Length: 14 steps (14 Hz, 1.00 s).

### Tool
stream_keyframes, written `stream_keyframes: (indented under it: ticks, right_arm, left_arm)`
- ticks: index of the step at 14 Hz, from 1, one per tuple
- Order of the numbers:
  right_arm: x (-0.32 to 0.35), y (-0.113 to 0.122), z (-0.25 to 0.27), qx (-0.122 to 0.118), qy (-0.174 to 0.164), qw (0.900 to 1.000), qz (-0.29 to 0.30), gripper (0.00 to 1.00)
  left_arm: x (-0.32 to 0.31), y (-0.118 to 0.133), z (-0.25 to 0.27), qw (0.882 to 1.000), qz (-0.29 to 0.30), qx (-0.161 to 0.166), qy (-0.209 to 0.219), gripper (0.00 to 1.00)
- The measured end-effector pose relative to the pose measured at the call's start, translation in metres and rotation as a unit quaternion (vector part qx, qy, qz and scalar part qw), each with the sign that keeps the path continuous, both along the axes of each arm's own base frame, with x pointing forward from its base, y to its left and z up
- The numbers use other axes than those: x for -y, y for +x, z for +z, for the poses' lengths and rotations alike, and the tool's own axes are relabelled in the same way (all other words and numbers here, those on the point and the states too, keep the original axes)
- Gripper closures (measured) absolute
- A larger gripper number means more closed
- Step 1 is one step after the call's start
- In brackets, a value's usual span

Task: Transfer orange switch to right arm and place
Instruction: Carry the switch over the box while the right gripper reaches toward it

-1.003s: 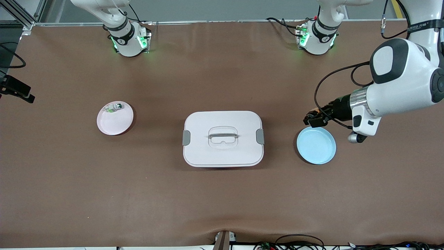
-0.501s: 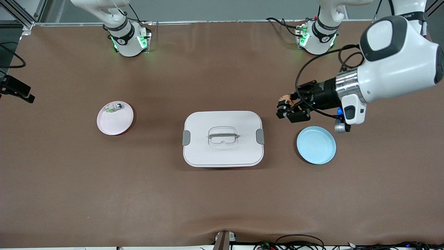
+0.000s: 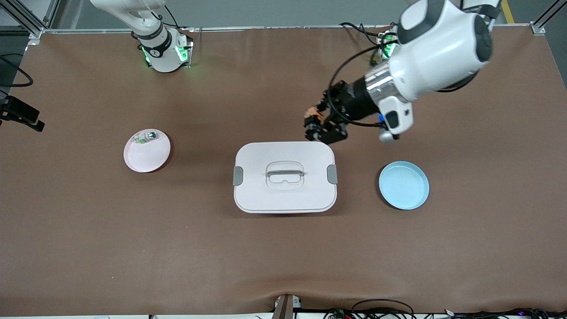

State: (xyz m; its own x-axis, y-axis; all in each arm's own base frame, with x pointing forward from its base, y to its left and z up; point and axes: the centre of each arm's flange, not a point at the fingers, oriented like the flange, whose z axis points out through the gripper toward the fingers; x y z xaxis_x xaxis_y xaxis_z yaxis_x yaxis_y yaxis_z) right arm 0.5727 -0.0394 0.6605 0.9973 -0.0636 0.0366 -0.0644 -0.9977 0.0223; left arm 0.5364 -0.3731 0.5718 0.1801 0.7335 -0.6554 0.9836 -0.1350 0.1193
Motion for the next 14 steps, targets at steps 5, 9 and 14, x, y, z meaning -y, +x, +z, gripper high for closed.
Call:
stream_keyframes:
  ticks: [5,9,14]
  right_arm:
    - [-0.002,0.006,0.008,0.034,-0.002,0.999,0.003,0.0]
    - [-0.012,0.008,0.008,0.037,0.009,0.999,0.01,0.0]
    - [-0.088,0.014,-0.008,0.021,0.04,0.997,0.07,0.0]
  left_arm:
    - [0.061,-0.027,-0.013,1.0,0.004,-0.022,0.0,0.27]
    - [0.089,-0.039,-0.029,1.0,0.001,-0.022,0.017,0.27]
    - [0.085,-0.03,-0.033,1.0,0.007,-0.024,0.017,0.27]
